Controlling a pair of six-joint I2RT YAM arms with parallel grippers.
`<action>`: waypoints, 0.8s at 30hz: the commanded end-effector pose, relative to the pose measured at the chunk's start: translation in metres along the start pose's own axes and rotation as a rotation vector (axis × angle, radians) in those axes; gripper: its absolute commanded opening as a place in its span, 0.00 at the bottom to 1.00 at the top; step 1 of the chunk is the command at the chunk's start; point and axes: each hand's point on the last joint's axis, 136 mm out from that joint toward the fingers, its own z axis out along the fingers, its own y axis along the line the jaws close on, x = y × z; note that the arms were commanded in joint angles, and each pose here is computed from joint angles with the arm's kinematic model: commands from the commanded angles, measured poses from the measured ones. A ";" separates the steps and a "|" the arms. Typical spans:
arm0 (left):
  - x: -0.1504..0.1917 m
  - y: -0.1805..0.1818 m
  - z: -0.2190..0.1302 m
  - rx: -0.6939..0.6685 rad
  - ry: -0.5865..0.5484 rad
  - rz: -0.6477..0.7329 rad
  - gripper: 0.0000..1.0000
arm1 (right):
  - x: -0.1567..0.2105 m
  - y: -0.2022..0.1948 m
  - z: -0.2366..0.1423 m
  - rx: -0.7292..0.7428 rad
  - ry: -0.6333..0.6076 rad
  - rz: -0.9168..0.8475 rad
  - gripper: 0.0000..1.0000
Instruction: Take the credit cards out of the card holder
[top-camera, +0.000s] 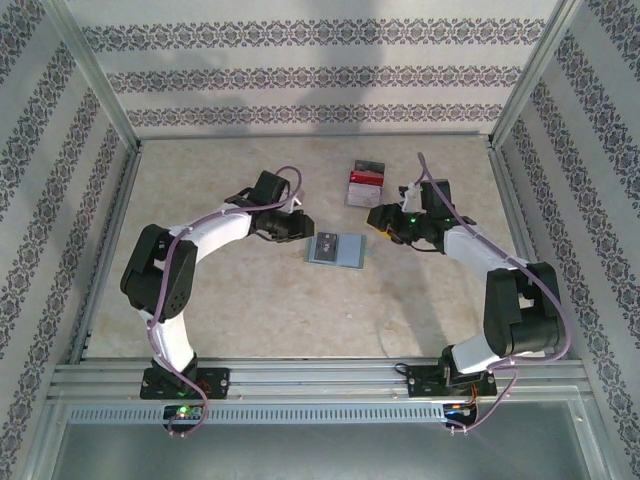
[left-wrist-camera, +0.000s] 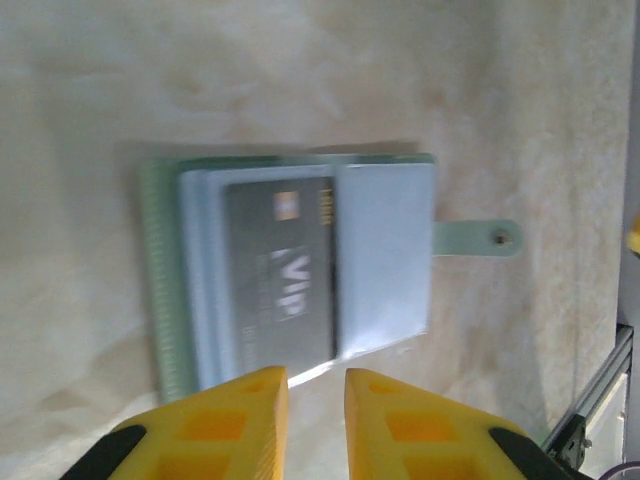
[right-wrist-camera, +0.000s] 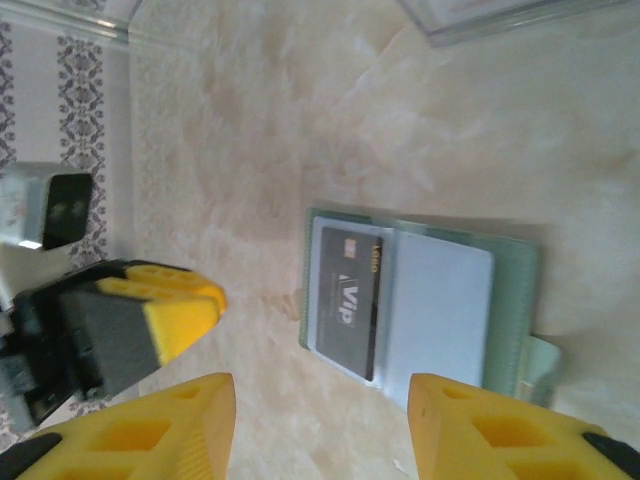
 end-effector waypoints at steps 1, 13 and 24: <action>-0.011 -0.011 -0.010 0.091 -0.045 -0.007 0.20 | -0.002 0.017 0.010 -0.031 0.012 -0.016 0.48; -0.009 -0.002 0.019 0.148 0.022 -0.039 0.10 | 0.019 0.014 0.059 -0.012 0.086 0.006 0.45; -0.009 0.012 0.042 0.125 0.068 -0.047 0.08 | 0.037 0.000 0.087 0.010 0.164 0.025 0.43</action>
